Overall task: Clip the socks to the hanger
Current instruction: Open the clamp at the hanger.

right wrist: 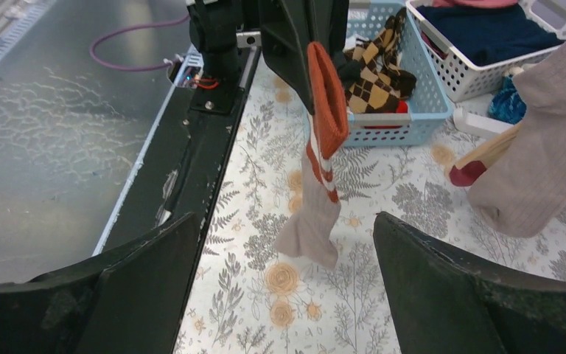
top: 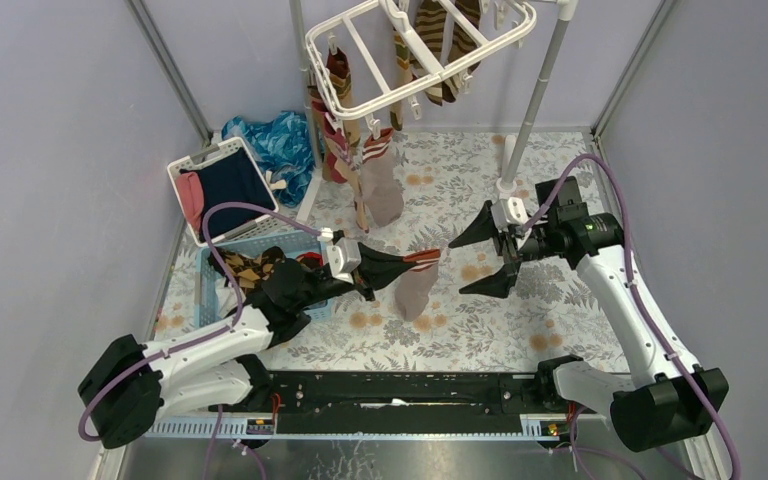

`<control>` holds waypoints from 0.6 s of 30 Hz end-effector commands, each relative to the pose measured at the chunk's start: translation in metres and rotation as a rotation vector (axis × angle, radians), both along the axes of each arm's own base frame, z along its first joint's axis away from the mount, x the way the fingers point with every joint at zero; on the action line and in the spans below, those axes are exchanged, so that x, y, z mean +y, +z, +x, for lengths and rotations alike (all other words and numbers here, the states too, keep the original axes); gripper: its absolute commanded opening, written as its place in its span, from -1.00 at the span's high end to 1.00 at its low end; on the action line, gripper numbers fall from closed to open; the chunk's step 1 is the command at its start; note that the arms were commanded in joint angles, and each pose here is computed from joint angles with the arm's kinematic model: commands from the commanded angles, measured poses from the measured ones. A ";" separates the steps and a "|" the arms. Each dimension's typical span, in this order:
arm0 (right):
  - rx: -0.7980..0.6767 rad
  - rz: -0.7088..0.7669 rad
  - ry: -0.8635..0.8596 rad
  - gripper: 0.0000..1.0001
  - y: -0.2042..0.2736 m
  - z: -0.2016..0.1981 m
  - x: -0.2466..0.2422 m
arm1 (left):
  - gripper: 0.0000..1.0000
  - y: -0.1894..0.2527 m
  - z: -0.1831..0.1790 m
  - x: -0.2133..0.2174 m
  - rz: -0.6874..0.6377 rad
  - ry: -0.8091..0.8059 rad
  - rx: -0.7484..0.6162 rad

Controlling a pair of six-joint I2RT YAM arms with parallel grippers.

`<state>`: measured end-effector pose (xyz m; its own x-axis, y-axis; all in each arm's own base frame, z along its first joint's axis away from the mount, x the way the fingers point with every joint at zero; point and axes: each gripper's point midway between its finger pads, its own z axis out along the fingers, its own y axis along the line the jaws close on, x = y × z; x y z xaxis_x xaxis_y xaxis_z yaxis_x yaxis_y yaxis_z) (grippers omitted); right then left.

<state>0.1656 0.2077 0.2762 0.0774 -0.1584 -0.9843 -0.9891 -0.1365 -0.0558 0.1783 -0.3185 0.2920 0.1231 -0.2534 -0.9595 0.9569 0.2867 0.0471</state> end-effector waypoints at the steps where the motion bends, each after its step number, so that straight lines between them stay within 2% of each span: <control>1: 0.024 0.100 0.053 -0.86 0.012 -0.004 0.006 | 1.00 0.025 -0.003 0.000 -0.092 -0.033 0.000; 8: 0.089 0.050 0.028 -0.55 0.000 0.005 0.015 | 1.00 0.024 0.000 -0.009 -0.130 -0.060 0.033; 15: 0.120 0.049 0.041 -0.38 0.005 0.004 0.021 | 1.00 0.019 0.003 -0.012 -0.125 -0.060 0.053; 18: 0.151 0.049 0.033 -0.20 0.007 0.006 0.023 | 1.00 0.017 0.003 -0.013 -0.128 -0.065 0.061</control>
<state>0.1695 0.2258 0.2727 -0.0421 -0.1252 -0.9912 -0.9848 -0.1621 0.0623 0.1815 -0.3327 0.2865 0.0093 -0.3124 -0.9499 0.9691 0.2369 -0.0684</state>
